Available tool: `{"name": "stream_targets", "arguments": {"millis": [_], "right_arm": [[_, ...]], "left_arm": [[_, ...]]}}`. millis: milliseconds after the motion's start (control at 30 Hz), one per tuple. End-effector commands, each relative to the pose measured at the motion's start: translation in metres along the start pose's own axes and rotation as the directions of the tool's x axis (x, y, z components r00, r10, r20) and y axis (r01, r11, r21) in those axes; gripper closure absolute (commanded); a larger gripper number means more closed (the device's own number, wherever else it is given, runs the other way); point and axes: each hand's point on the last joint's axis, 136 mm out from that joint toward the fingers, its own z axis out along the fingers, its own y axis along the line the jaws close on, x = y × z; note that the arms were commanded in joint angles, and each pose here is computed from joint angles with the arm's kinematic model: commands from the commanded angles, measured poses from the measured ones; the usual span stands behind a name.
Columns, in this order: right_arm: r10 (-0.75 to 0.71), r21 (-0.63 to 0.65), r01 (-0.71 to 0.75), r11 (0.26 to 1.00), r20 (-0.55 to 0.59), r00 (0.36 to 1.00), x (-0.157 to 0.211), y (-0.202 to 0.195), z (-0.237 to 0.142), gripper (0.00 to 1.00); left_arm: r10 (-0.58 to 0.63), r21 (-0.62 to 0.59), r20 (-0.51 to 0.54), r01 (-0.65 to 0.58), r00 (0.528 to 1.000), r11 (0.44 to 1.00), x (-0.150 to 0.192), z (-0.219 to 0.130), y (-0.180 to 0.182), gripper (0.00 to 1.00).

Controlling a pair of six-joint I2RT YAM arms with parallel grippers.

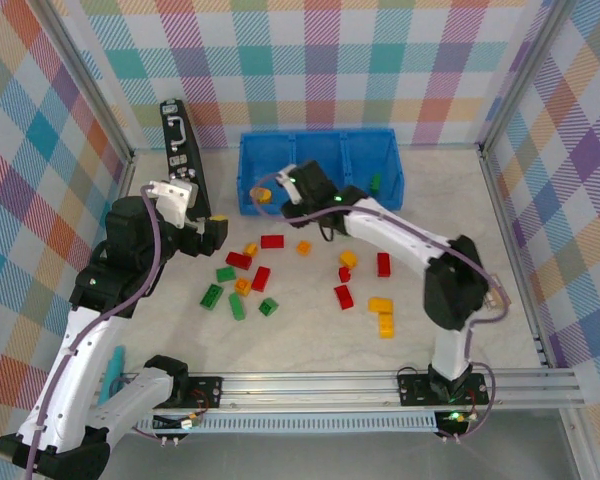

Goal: Sort the legos into containers by color
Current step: Pick up the lego from the middle-right of the table.

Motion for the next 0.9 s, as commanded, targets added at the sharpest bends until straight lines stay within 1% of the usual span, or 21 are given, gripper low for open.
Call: {"name": "stream_targets", "arguments": {"millis": [0,100,200,267,400,433,600,700,767,867], "right_arm": [[0.231,0.132,-0.215,0.968,-0.118,0.966,0.064,-0.047,-0.02,0.59],[0.385,0.22,-0.346,0.912,-0.167,0.908,0.117,-0.081,-0.042,0.58],[0.521,0.259,-0.469,0.844,-0.189,0.833,0.156,-0.104,-0.056,0.57],[0.583,0.251,-0.533,0.808,-0.202,0.787,0.174,-0.113,-0.058,0.58],[0.669,0.254,-0.62,0.742,-0.237,0.704,0.196,-0.128,-0.052,0.55],[0.676,0.256,-0.627,0.736,-0.239,0.697,0.199,-0.129,-0.048,0.53],[0.692,0.225,-0.655,0.722,-0.265,0.672,0.204,-0.127,-0.024,0.35],[0.687,0.222,-0.652,0.725,-0.295,0.664,0.208,-0.126,-0.009,0.29],[0.685,0.228,-0.647,0.727,-0.309,0.66,0.211,-0.127,-0.003,0.27],[0.681,0.273,-0.625,0.732,-0.329,0.654,0.22,-0.132,0.004,0.27]], "left_arm": [[-0.009,0.001,0.023,0.009,1.0,1.0,-0.006,-0.001,0.0,0.0],[-0.011,0.006,0.016,0.011,1.0,1.0,-0.004,0.001,-0.001,0.0],[-0.011,0.01,0.007,0.011,1.0,1.0,-0.002,0.004,-0.001,0.0],[-0.012,0.013,0.003,0.012,1.0,1.0,-0.002,0.006,-0.002,0.0],[-0.011,0.015,-0.018,0.011,1.0,1.0,0.0,0.01,-0.002,0.0],[-0.011,0.004,-0.026,0.011,1.0,1.0,0.001,0.011,0.0,0.0],[-0.007,-0.067,-0.043,0.004,0.999,0.998,0.001,0.011,0.012,0.0],[-0.004,-0.066,-0.045,0.001,0.999,0.998,0.0,0.011,0.012,0.0],[-0.003,-0.064,-0.049,-0.001,0.999,0.998,0.001,0.011,0.012,0.0],[-0.001,-0.061,-0.059,-0.002,0.998,0.998,0.002,0.013,0.012,0.0]]}}
